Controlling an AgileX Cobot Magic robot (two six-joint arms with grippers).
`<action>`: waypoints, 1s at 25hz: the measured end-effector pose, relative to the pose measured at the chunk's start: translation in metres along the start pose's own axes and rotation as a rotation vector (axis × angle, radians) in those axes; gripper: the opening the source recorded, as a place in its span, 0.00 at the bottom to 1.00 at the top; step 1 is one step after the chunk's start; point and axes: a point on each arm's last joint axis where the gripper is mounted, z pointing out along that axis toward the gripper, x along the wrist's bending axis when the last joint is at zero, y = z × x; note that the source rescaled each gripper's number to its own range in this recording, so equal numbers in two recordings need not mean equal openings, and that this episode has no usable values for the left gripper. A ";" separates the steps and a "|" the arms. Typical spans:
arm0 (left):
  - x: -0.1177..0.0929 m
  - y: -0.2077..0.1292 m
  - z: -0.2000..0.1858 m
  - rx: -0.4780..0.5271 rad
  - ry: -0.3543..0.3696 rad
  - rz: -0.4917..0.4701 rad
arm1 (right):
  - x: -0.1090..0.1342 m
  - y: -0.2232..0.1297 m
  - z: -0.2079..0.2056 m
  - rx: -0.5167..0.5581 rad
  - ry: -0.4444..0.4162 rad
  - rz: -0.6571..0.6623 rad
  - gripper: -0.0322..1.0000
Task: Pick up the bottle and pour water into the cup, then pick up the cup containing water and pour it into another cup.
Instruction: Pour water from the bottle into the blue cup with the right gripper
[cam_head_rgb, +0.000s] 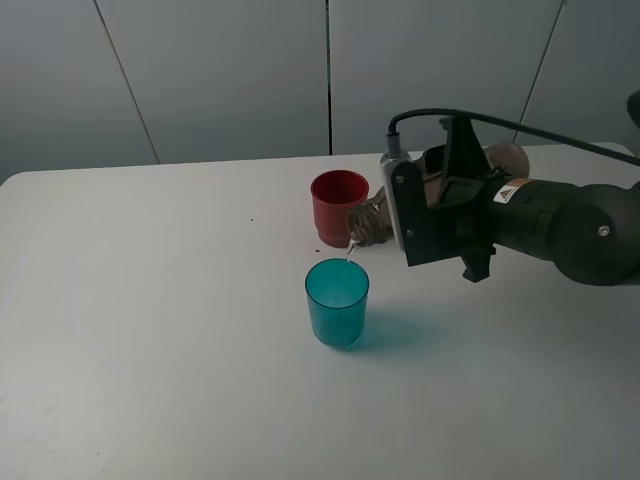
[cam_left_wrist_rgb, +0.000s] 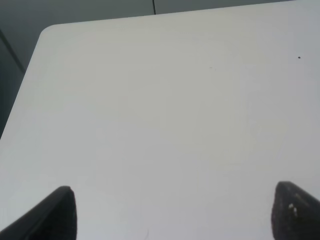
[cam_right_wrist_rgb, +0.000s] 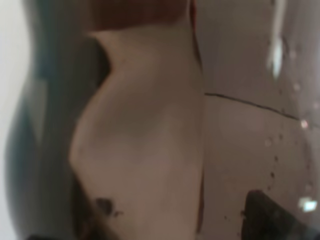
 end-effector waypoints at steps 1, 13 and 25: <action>0.000 0.000 0.000 0.000 0.000 0.000 | 0.000 0.000 0.000 -0.001 0.000 -0.010 0.04; 0.000 0.000 0.000 0.000 0.000 0.000 | -0.001 0.000 0.000 -0.003 -0.008 -0.052 0.04; 0.000 0.000 0.000 0.000 0.000 0.000 | -0.001 0.000 0.000 -0.002 -0.014 -0.086 0.04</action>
